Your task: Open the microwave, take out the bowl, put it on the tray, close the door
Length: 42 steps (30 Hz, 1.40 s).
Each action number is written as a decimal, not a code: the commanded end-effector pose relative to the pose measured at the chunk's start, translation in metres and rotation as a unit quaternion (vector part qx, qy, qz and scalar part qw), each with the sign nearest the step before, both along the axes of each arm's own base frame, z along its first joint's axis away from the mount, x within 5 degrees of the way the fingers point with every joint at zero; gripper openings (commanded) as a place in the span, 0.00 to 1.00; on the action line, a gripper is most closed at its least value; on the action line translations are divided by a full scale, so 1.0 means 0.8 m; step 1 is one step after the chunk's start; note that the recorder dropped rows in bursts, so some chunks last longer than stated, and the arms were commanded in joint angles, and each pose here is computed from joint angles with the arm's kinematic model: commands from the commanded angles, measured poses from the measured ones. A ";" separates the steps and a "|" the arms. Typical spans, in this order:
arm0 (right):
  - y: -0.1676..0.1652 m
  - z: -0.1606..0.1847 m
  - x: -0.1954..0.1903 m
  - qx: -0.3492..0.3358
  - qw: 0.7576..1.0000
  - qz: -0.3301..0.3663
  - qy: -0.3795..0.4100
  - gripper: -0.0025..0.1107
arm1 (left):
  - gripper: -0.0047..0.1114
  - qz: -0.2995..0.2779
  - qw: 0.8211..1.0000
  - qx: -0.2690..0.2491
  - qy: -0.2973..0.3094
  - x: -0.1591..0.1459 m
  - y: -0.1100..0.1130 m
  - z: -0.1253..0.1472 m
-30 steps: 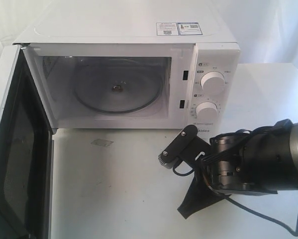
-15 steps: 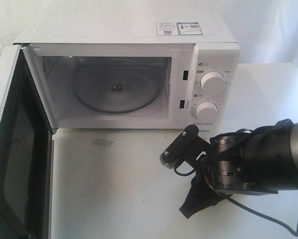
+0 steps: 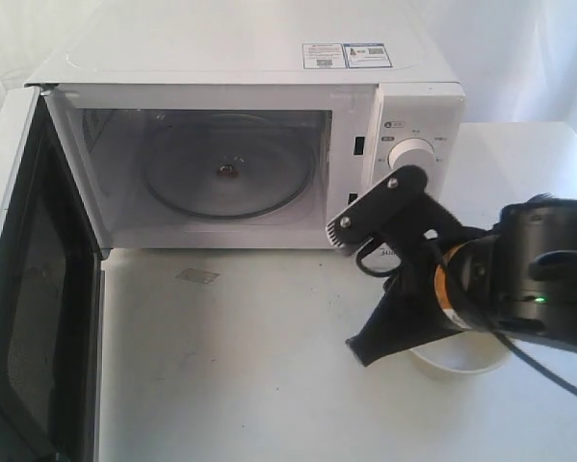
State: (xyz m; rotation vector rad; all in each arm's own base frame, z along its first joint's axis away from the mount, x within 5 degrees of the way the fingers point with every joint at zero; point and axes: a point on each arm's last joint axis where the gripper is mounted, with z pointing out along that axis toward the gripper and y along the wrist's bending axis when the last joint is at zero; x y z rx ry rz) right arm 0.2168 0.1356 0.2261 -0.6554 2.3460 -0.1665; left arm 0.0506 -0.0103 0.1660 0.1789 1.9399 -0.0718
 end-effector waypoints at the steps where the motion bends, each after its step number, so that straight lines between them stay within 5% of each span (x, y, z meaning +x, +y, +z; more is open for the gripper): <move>1: -0.014 0.042 -0.016 0.048 0.998 -0.005 -0.048 0.02 | 0.04 0.000 1.000 -0.006 -0.001 0.000 0.000 -0.001; 8: -0.025 0.080 -0.035 0.113 0.989 0.005 -0.098 0.02 | 0.04 0.004 1.000 -0.008 -0.017 0.001 0.000 0.003; 11: -0.023 0.082 -0.035 0.119 0.987 0.011 -0.104 0.02 | 0.04 0.028 0.990 -0.021 -0.138 0.008 0.005 0.030; 12: -0.023 0.081 -0.035 0.118 0.988 0.012 -0.104 0.02 | 0.04 0.041 0.979 -0.037 -0.196 0.009 0.008 0.043; 15: -0.022 0.080 -0.033 0.106 0.988 0.019 -0.109 0.02 | 0.04 0.077 0.910 -0.080 -0.399 -0.003 0.018 0.091; 16: -0.022 0.079 -0.032 0.102 0.989 0.020 -0.109 0.02 | 0.04 0.081 0.889 -0.077 -0.443 -0.010 0.020 0.111; 18: -0.021 0.077 -0.030 0.094 0.989 0.023 -0.109 0.02 | 0.04 0.080 0.877 -0.059 -0.470 -0.020 0.020 0.144; 21: -0.019 0.073 -0.027 0.089 0.990 0.024 -0.105 0.02 | 0.04 0.054 0.897 -0.013 -0.438 -0.041 0.015 0.202; 24: -0.018 0.070 -0.025 0.080 0.991 0.027 -0.104 0.02 | 0.04 0.006 0.939 0.057 -0.338 -0.056 0.006 0.249; 29: -0.018 0.070 -0.024 0.077 0.991 0.029 -0.106 0.02 | 0.04 -0.017 0.991 0.103 -0.086 -0.068 0.008 0.295; 33: -0.018 0.070 -0.025 0.083 0.991 0.023 -0.104 0.02 | 0.04 0.043 0.985 0.113 0.122 -0.060 0.024 0.303; 42: -0.020 0.068 -0.025 0.080 0.992 0.011 -0.095 0.02 | 0.04 0.046 0.973 0.053 0.221 0.001 0.014 0.301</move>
